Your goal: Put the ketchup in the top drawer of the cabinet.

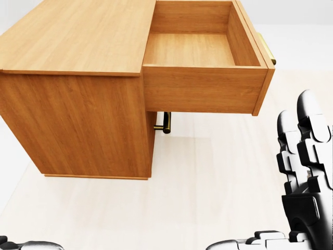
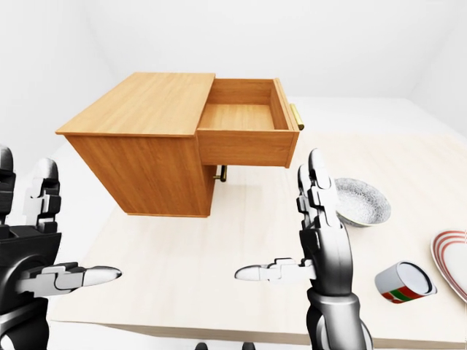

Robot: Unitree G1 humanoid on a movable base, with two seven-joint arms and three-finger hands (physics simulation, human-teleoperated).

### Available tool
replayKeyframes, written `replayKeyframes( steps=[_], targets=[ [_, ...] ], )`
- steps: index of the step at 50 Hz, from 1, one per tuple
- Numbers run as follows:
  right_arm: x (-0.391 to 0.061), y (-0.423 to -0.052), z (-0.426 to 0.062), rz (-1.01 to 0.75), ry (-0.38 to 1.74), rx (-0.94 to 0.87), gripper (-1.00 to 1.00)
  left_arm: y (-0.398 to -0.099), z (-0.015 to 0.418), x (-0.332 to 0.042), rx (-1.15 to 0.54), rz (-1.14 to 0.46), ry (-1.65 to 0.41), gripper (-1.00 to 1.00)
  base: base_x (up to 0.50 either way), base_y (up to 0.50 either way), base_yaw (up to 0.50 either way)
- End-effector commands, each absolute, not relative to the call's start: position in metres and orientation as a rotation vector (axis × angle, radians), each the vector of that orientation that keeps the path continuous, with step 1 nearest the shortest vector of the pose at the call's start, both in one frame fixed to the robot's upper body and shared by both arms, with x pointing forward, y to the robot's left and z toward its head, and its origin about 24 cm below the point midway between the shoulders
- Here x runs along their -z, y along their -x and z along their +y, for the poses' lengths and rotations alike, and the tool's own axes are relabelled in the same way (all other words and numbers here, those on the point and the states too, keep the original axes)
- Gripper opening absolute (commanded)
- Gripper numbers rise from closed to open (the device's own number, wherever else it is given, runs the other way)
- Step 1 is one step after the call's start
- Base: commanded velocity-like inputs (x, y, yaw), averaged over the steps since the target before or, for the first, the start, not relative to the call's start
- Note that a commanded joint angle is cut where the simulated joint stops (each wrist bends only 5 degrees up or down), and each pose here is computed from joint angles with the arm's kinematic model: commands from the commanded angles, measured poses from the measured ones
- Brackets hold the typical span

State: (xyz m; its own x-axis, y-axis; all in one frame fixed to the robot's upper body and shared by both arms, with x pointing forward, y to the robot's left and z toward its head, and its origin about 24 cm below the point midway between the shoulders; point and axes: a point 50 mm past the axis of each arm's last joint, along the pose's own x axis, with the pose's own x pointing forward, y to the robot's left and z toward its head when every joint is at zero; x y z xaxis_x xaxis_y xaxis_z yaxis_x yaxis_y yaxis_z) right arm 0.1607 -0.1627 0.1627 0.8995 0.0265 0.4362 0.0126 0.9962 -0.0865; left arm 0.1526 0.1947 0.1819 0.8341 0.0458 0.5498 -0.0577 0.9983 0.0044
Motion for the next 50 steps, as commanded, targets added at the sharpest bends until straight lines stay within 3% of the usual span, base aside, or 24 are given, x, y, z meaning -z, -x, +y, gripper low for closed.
replayKeyframes(
  steps=[1,36,42,50],
  targets=[
    [-0.162,-0.16,-0.162,-0.45,0.092,-0.011,1.0,-0.152,0.195,-0.182,-0.058,-0.583,-0.022,1.0,0.0,0.0,0.5],
    [-0.167,-0.16,-0.163,-0.476,0.063,0.007,1.0,-0.151,0.196,-0.183,-0.058,-0.587,-0.02,1.0,0.01,-0.07,0.03],
    [-0.18,-0.146,-0.166,-0.535,0.026,0.014,1.0,-0.155,0.193,-0.178,-0.046,-0.56,-0.017,1.0,0.0,0.0,0.0],
    [-0.193,-0.132,-0.191,-0.551,0.163,0.035,1.0,-0.157,0.195,-0.179,-0.053,-0.568,-0.016,1.0,0.0,0.0,0.0]
  ],
)
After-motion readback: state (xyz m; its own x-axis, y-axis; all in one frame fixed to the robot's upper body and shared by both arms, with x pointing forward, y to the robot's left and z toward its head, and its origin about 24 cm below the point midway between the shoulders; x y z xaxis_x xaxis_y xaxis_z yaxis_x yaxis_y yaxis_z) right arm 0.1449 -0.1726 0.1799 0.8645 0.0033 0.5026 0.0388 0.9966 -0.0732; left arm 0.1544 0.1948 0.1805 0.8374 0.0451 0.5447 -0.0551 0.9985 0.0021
